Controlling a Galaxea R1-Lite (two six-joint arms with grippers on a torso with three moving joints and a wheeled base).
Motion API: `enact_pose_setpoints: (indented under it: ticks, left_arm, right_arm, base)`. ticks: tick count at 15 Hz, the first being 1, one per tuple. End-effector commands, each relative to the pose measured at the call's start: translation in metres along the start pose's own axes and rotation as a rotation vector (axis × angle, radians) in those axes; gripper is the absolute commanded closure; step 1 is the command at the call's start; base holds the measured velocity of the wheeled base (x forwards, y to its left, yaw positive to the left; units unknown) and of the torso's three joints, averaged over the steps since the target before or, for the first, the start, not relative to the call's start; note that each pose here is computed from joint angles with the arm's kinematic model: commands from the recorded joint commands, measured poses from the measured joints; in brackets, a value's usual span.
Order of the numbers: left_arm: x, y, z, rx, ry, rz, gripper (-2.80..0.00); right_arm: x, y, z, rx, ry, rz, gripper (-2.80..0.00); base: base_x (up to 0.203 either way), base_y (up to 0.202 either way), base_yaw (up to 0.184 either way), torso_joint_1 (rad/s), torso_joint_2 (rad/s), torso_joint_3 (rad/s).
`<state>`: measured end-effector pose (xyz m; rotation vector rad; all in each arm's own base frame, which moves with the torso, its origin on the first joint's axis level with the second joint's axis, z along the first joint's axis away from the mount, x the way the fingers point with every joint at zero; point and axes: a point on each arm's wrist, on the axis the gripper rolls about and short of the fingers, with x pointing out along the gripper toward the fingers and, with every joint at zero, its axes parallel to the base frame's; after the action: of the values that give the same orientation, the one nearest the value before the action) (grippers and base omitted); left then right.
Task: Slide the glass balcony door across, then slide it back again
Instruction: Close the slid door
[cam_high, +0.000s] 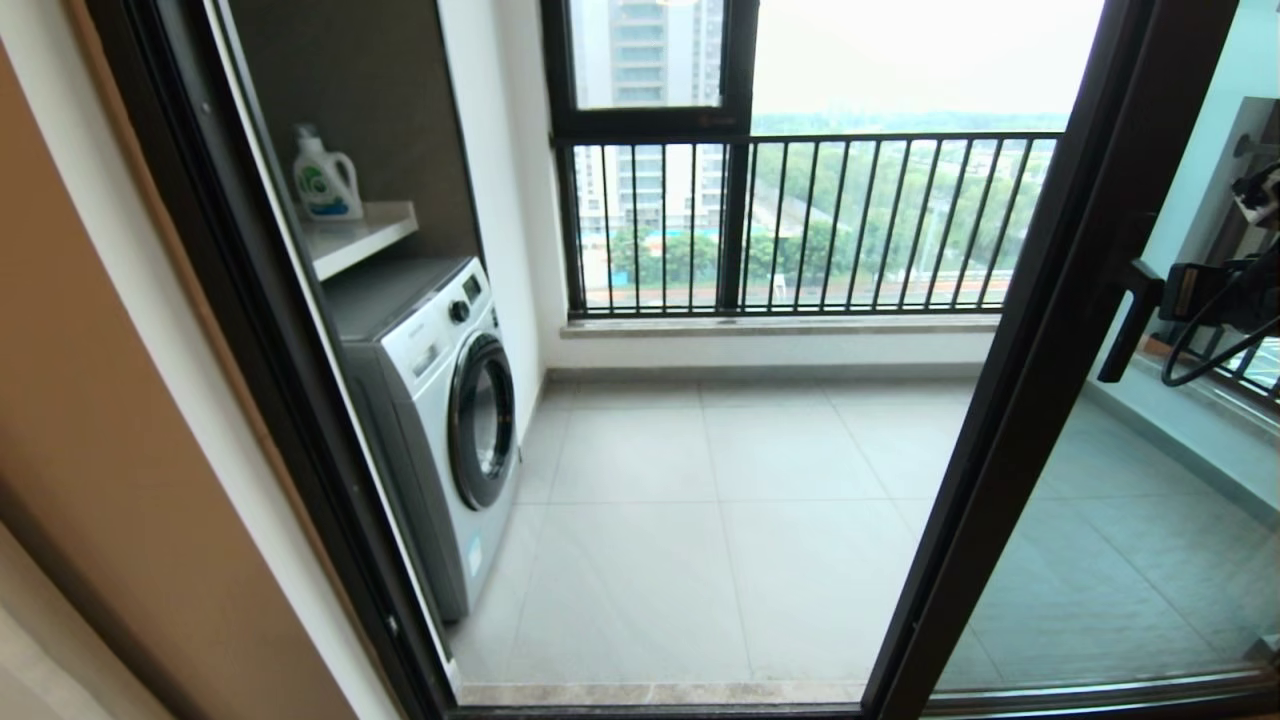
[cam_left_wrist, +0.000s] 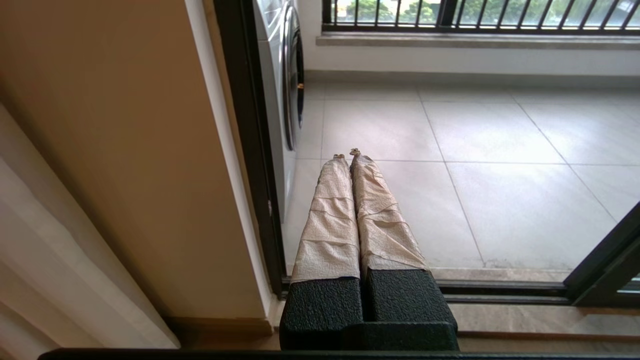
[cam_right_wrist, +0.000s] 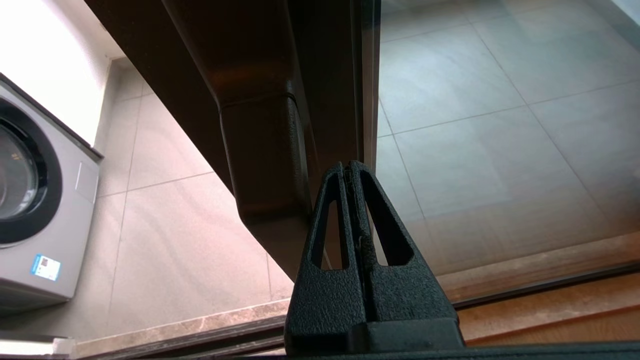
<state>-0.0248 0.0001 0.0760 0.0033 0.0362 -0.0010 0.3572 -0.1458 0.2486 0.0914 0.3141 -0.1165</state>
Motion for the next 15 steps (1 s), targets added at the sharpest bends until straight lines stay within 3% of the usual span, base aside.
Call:
enact_pose_setpoints:
  ticks: [1, 15]
  left_arm:
    - [0.000, 0.000, 0.000, 0.000, 0.001, -0.001, 0.00]
    - [0.000, 0.000, 0.000, 0.000, 0.001, -0.001, 0.00]
  right_arm:
    - [-0.001, 0.007, 0.002, -0.008, -0.007, 0.020, 0.00]
    - [0.001, 0.036, 0.002, -0.028, 0.000, 0.088, 0.00]
  base:
    - [0.000, 0.000, 0.000, 0.000, 0.00, 0.000]
    - [0.000, 0.000, 0.000, 0.000, 0.00, 0.000]
